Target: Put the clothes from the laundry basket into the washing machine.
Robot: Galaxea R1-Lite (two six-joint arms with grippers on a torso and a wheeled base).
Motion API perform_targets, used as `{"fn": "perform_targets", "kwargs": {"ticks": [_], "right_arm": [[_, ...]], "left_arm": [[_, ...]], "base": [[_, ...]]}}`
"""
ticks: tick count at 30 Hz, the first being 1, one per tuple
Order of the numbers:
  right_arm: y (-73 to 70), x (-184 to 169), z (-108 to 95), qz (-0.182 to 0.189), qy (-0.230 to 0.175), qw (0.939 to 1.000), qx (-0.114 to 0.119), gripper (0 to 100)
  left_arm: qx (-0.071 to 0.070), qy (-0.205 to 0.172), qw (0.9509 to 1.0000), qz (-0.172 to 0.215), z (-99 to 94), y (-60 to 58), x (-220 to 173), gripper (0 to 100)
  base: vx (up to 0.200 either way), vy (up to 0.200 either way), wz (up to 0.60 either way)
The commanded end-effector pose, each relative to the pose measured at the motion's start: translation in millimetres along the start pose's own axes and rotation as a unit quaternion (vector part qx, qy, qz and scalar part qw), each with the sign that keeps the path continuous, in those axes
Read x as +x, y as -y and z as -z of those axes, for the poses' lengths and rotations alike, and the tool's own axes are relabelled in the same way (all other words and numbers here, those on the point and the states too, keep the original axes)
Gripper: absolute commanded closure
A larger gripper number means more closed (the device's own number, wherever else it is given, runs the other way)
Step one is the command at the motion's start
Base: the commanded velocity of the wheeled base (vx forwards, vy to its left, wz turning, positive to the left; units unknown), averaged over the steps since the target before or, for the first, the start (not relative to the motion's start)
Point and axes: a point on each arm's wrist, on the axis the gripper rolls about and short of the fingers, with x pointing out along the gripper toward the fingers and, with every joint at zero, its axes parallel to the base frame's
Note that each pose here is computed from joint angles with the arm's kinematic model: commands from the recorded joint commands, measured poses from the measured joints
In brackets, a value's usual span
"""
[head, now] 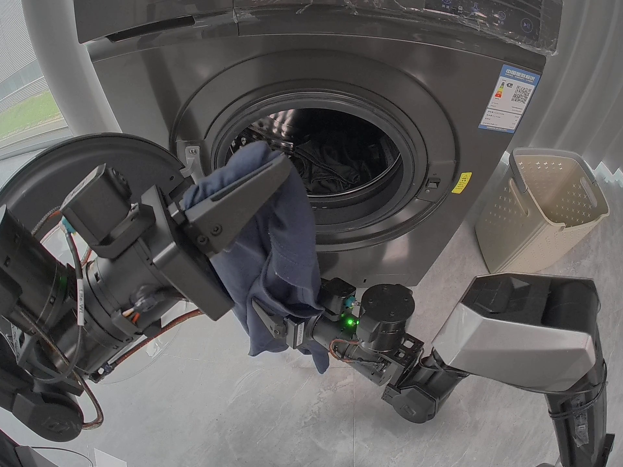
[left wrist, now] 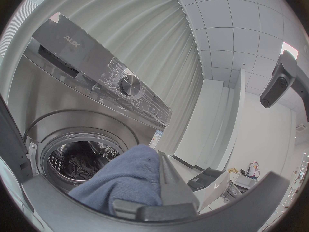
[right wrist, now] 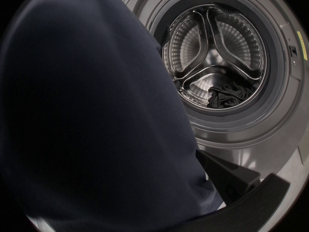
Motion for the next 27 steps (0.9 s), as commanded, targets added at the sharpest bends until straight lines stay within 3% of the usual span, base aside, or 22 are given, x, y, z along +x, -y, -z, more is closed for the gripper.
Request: {"fn": "perform_targets", "kwargs": {"ticks": [1,15,16,27], "right_arm": [[-1.1,8,17,-0.003,-0.006,1.0000,0.001,0],[-0.3,32,28,-0.005,0.024,0.9996,0.010,0],[-0.9,32,29,-0.005,0.024,0.9996,0.010,100],[1.4,28,21,0.000,0.033,0.9993,0.019,100]], "left_arm": [[-0.003,0.001,1.0000,0.003,-0.1,2.2,0,100],[-0.002,0.005,1.0000,0.002,-1.9,2.3,1,100],[-0.001,0.006,1.0000,0.003,-2.4,2.4,1,100],[0.001,0.011,0.9999,-0.001,-5.9,0.7,0,100]], "base": [[0.000,0.000,0.00],[0.000,0.000,0.00],[0.000,0.000,0.00],[0.000,0.000,0.00]]}}
